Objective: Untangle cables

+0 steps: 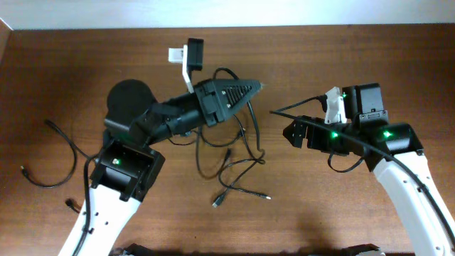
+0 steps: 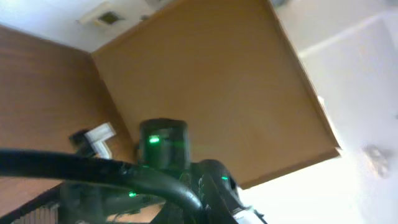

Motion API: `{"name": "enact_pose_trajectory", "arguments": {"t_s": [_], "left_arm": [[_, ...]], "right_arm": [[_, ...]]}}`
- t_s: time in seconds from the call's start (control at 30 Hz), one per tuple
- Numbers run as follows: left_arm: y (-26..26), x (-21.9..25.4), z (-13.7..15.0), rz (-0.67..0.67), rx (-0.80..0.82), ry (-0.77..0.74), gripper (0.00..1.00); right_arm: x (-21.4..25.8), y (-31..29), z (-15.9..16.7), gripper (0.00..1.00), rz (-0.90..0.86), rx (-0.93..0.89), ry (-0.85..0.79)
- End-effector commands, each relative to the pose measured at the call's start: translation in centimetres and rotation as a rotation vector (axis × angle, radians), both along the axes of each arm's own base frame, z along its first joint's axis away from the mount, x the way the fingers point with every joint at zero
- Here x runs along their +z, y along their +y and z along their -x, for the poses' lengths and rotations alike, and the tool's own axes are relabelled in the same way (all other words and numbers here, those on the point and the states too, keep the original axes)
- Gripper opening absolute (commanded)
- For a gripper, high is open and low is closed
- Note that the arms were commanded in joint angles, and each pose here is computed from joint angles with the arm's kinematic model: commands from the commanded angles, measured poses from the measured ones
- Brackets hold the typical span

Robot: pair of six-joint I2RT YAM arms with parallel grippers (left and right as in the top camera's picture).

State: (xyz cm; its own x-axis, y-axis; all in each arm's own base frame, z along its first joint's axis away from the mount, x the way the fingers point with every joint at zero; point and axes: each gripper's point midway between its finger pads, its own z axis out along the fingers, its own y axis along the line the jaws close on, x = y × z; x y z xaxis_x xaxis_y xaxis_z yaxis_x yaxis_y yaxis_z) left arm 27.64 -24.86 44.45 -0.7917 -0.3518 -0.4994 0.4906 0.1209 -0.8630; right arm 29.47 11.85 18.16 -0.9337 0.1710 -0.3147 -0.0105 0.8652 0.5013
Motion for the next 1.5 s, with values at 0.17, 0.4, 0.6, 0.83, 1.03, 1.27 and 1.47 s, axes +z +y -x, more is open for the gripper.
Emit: {"name": "enact_pose_trajectory", "arguments": {"t_s": [0.17, 0.4, 0.6, 0.83, 1.03, 1.27, 1.47], "left_arm": [[2.9, 13.2, 6.1, 0.404, -0.072, -0.418, 0.0], [6.9, 13.1, 2.7, 0.359, 0.092, -0.455, 0.0], [11.2, 10.2, -2.0, 0.241, 0.241, -0.332, 0.0], [12.1, 10.0, -2.3, 0.201, 0.271, -0.376, 0.0], [12.7, 10.2, -2.9, 0.175, 0.339, -0.445, 0.0], [12.1, 8.2, -2.6, 0.103, 0.253, -0.394, 0.0], [14.2, 6.8, -2.2, 0.005, 0.225, -0.398, 0.0]], "right_arm": [[0.7, -0.3, -0.1, 0.97, 0.045, 0.073, -0.074], [0.2, 1.7, 2.8, 0.99, 0.118, 0.653, -0.292], [-3.6, 5.3, 2.4, 0.99, -0.09, 0.962, -0.397], [-7.6, 7.6, 1.8, 1.0, -0.333, 1.042, -0.405], [-8.8, 12.2, 3.9, 0.87, -0.254, 1.288, -0.505], [-10.3, 6.9, 0.1, 0.04, -0.11, 0.863, -0.175], [-3.8, -6.3, -3.8, 0.04, -0.084, 0.276, -0.153]]}}
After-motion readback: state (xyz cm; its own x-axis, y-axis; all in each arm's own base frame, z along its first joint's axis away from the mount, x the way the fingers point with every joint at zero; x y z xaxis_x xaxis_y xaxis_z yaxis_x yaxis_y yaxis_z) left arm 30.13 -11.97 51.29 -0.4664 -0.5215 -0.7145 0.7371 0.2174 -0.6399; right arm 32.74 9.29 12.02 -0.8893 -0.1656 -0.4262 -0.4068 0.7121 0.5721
